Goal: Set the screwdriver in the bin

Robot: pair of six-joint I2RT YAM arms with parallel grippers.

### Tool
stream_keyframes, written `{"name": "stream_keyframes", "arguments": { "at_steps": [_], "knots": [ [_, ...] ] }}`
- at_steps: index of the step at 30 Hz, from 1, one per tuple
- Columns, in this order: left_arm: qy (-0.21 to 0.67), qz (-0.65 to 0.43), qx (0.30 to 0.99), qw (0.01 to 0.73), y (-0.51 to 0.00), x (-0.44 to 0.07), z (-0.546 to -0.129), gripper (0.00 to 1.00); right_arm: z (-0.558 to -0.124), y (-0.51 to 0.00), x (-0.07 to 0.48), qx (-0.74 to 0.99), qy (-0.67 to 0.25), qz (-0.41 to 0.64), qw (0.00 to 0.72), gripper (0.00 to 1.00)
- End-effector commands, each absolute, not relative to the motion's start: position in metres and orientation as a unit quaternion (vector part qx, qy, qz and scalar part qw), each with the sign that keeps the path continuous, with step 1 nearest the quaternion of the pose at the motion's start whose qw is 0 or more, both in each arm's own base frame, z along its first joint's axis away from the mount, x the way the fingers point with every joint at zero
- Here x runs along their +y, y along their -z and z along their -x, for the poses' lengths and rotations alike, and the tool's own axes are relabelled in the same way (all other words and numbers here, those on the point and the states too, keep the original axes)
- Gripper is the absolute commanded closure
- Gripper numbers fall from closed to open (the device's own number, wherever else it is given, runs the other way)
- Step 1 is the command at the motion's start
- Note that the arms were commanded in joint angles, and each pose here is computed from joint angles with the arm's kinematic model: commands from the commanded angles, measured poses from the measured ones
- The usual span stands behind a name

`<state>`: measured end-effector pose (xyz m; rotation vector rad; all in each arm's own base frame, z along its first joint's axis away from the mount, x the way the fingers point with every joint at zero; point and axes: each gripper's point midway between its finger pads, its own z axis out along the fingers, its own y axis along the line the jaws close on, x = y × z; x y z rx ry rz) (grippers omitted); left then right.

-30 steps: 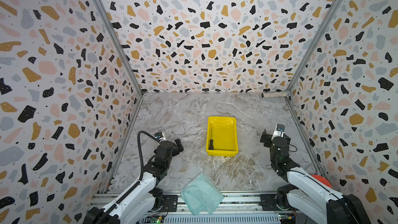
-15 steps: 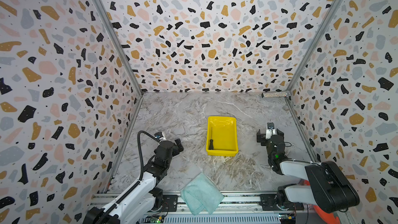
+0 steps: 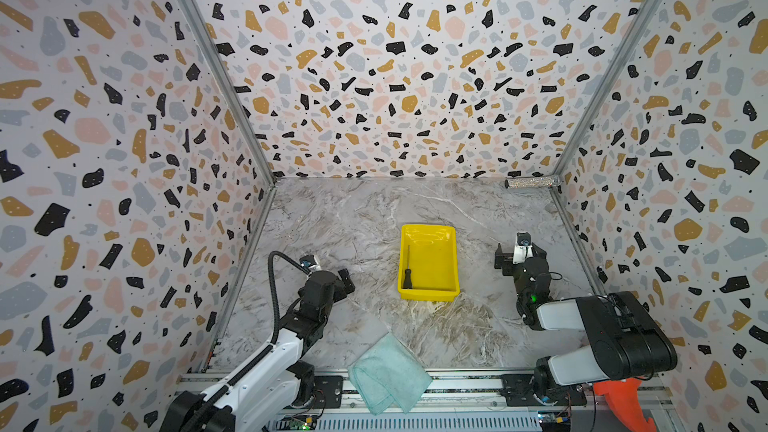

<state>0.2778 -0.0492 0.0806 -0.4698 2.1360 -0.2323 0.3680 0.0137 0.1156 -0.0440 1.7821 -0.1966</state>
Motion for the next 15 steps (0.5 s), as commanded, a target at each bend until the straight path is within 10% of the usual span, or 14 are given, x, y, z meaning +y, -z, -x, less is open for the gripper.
{"name": "stream_keyframes", "arguments": {
  "at_steps": [1,15],
  "knots": [
    [0.104,0.192,0.853,0.474,-0.0977,-0.0527,-0.2882,0.00,-0.3649,-0.1282,0.0054,0.754,0.053,-0.015,0.655,0.00],
    [0.096,0.193,0.858,0.466,-0.0928,-0.0527,-0.2903,0.00,-0.3627,-0.1258,0.0025,0.748,0.060,-0.019,0.661,0.01]
  ]
}}
